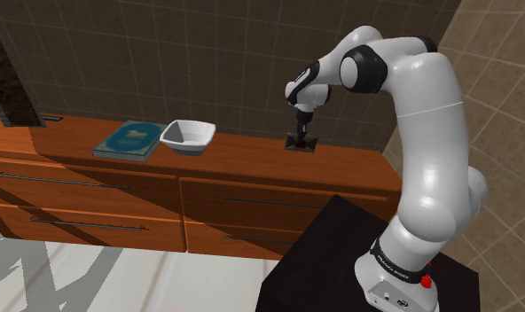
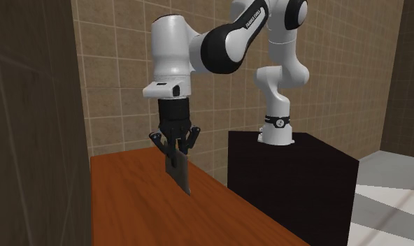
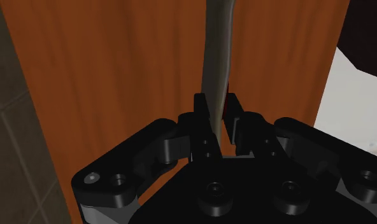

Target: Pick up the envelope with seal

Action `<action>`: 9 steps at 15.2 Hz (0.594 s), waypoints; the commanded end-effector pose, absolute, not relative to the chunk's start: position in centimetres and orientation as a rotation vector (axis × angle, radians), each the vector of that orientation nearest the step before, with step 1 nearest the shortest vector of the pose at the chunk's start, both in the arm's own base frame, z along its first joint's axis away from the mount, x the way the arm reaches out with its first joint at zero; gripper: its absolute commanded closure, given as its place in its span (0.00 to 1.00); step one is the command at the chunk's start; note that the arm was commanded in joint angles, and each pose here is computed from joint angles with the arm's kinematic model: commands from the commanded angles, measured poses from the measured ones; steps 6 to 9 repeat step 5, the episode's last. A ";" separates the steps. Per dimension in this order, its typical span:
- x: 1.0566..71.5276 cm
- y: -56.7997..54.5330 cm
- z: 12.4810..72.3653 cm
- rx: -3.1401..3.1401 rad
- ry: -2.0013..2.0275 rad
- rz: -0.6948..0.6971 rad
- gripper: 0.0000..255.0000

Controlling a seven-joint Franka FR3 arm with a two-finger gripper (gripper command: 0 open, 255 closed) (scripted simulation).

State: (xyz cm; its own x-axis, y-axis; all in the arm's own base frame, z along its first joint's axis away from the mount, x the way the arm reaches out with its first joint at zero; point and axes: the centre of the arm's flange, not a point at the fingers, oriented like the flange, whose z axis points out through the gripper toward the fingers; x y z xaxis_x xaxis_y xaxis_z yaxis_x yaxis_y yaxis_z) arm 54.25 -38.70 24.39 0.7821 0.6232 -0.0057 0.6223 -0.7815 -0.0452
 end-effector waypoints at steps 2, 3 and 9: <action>54.2 -38.7 26.0 -2.927 -1.023 0.032 1.00; 54.2 -38.7 26.5 -2.927 -1.023 0.032 1.00; 54.2 -38.7 26.6 -2.927 -1.023 0.032 1.00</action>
